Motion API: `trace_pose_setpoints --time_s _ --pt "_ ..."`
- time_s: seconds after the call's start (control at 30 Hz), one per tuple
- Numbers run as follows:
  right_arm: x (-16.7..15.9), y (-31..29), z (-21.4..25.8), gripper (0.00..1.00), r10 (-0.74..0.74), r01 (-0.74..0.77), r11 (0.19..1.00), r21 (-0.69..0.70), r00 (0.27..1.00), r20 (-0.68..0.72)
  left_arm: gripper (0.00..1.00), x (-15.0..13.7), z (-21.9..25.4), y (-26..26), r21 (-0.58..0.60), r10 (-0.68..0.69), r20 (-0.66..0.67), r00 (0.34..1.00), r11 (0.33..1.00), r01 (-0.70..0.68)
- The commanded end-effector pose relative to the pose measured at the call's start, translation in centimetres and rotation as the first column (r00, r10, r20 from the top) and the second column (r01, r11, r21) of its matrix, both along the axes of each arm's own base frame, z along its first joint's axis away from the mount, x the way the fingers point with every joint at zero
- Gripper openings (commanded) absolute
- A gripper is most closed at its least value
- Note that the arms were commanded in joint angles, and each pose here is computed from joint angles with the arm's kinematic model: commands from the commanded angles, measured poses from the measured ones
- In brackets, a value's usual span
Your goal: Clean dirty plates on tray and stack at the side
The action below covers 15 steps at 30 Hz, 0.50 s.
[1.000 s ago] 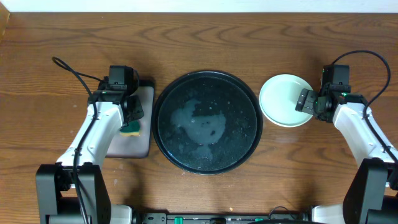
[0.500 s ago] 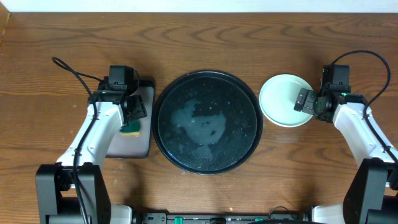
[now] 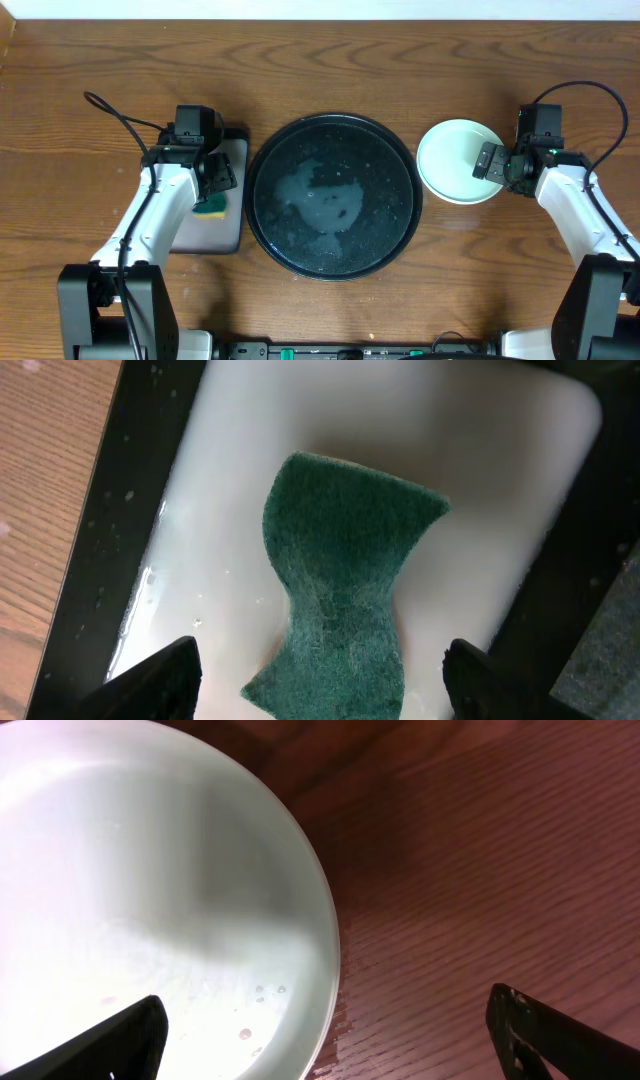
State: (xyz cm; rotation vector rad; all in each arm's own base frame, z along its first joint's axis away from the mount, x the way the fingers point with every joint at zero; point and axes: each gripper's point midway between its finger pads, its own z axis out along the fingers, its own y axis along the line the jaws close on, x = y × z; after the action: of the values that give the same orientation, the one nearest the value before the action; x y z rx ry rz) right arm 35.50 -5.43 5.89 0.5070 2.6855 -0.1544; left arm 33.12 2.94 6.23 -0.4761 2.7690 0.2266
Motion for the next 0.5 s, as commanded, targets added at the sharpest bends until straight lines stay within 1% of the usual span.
trace_pose_setpoints --time_s 0.0,0.37,0.47 --pt "-0.21 -0.15 -0.01 0.99 -0.009 0.009 1.000 0.000 1.000 0.000 0.78 0.67 0.83 0.22 0.005 0.004 0.027 1.000 1.000 -0.005" --pt "-0.23 -0.14 -0.02 0.99 -0.009 0.009 1.000 0.000 1.000 -0.001 0.79 0.67 0.84 0.22 0.005 0.004 0.027 1.000 1.000 -0.005" --pt "-0.17 -0.11 0.58 0.99 -0.009 0.009 1.000 -0.001 1.000 0.016 0.79 0.67 0.83 0.22 0.005 0.004 0.027 1.000 1.000 -0.005"
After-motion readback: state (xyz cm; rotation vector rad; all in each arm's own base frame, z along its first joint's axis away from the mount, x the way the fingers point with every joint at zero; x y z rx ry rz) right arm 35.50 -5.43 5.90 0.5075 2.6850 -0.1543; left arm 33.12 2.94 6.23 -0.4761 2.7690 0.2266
